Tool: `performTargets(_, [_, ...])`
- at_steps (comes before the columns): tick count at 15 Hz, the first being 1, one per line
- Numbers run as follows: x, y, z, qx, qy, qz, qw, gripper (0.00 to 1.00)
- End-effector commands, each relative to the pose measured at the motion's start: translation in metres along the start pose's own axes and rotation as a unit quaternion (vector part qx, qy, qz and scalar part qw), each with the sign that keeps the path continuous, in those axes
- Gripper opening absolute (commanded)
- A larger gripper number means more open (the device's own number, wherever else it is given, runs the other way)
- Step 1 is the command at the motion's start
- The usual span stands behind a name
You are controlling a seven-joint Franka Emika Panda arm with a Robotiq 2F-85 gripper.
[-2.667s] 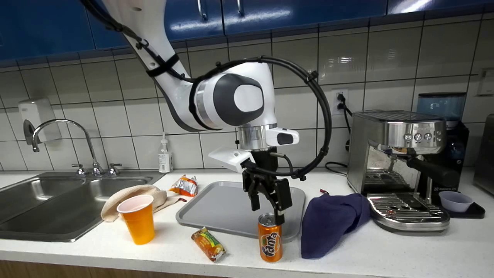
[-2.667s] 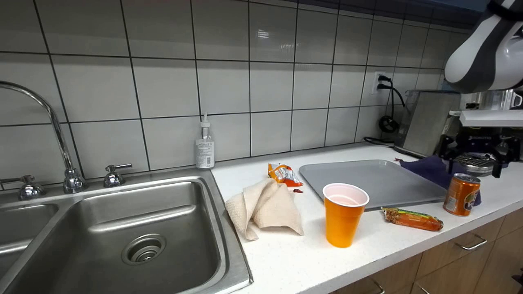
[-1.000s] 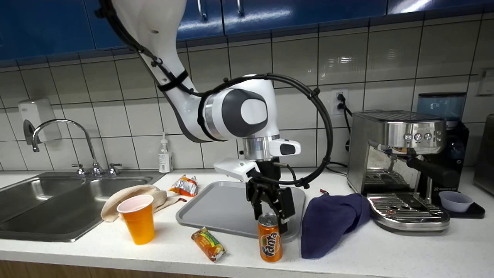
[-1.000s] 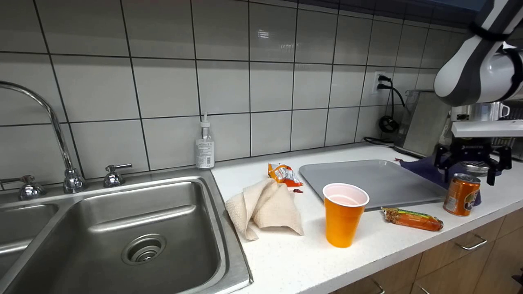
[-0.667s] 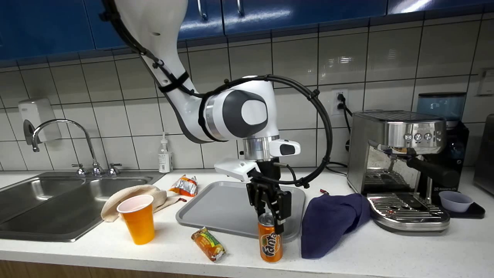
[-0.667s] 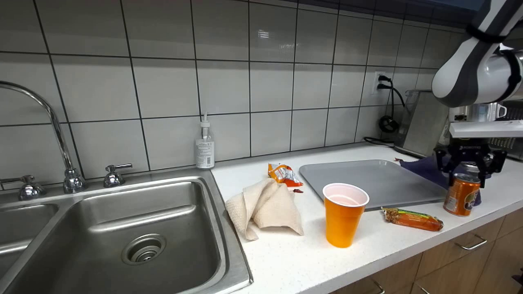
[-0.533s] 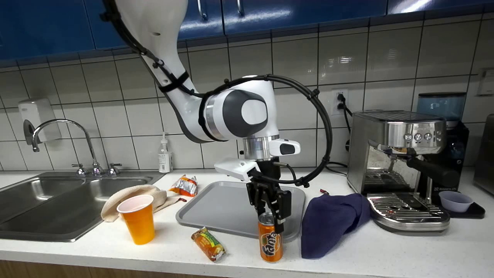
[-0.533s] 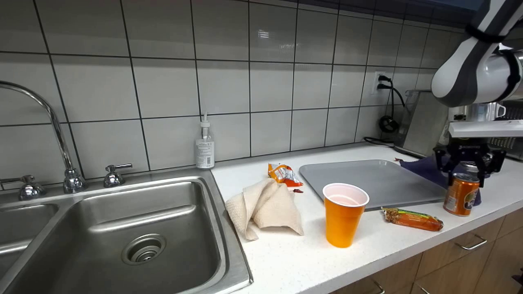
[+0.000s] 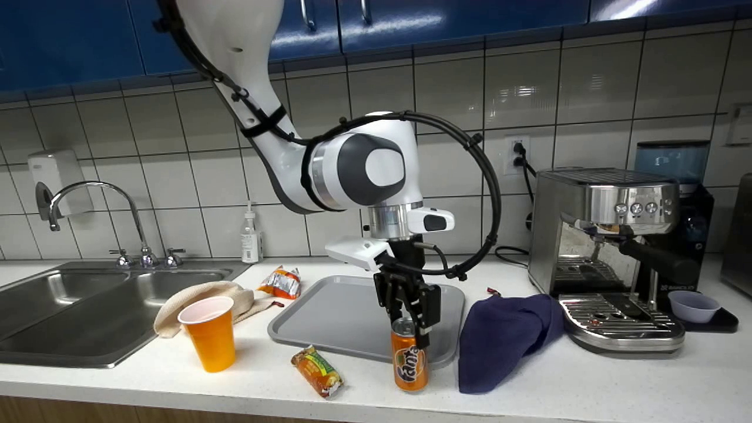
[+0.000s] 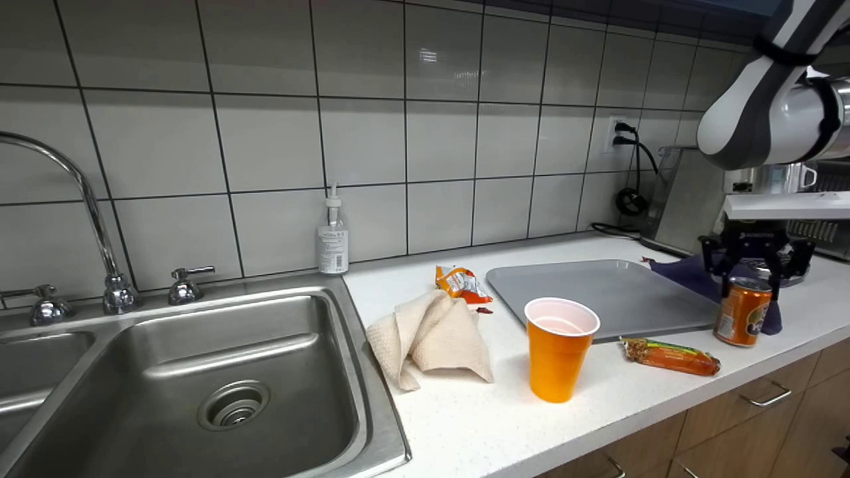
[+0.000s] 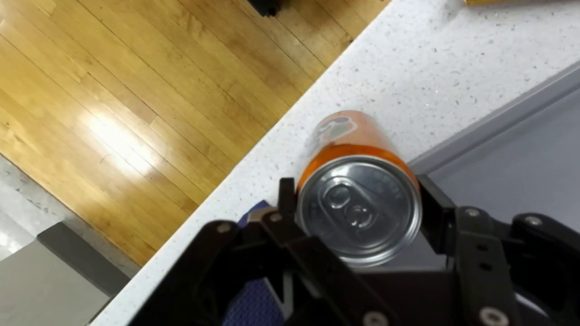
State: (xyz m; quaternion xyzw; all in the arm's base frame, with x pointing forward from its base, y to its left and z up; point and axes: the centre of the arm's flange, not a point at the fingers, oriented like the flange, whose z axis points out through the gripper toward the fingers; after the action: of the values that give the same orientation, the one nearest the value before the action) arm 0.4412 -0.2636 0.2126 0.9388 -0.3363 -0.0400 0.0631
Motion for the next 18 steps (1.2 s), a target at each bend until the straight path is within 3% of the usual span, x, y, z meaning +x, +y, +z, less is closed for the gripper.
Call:
performTargets(1, [0.0,-0.002,-0.027,0.021,0.015,0.0,0.9997,0.4])
performTargets(8, [0.003,-0.01,-0.065,0.042,0.051,-0.012,0.9977,0.4])
performTargets(18, [0.034,-0.023,-0.066,0.043,0.064,-0.01,0.997,0.4])
